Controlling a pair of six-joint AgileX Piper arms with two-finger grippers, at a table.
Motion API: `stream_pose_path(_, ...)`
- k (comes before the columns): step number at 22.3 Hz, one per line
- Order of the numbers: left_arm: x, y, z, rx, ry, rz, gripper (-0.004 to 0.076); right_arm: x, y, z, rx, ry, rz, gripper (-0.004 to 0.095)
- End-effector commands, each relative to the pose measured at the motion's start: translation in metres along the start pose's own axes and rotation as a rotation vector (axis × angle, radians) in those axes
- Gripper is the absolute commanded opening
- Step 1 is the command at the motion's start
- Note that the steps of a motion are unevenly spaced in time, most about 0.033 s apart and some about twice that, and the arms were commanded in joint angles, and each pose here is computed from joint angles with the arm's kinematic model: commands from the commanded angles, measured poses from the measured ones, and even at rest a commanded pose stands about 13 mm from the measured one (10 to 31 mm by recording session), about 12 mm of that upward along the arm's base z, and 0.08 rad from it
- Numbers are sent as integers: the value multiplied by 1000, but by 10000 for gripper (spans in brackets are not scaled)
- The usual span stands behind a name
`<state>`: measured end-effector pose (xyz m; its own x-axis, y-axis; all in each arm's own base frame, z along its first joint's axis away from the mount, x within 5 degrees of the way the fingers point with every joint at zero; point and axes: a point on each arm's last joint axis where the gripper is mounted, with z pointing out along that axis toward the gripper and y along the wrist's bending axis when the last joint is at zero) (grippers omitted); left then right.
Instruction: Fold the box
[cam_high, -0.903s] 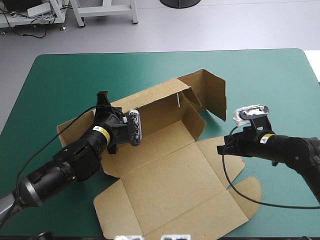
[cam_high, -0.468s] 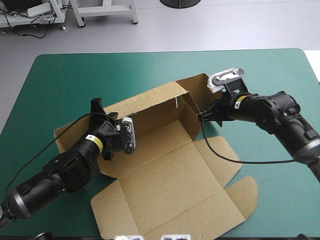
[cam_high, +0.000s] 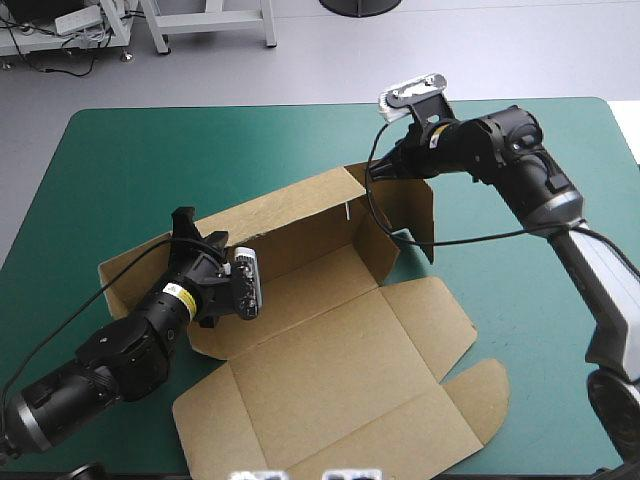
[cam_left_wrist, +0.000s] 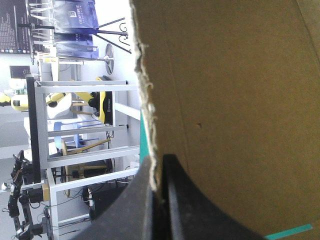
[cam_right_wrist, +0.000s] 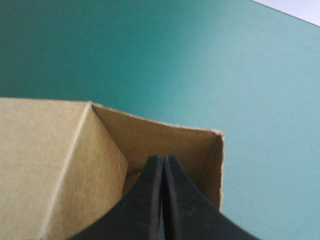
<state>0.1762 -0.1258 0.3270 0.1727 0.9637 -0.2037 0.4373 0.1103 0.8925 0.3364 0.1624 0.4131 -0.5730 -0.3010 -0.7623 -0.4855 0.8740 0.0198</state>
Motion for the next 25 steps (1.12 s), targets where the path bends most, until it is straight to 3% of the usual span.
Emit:
stream_pose_path(1,-5,14,-7,-79,-47,-15,-6,-29,1,-16,-5,-125,-17,0)
stream_pose_path(7,-6,10,-1,-49,-37,-57,-6,-55,-1,18,-21,-94,-45,0)
stream_pose_path(14,-6,8,-1,-28,-38,-89,-6,-50,-4,53,-21,-12,-45,-2)
stream_pose_path(25,-7,7,-1,-14,-45,-112,-6,-43,-8,60,6,59,-47,-4)
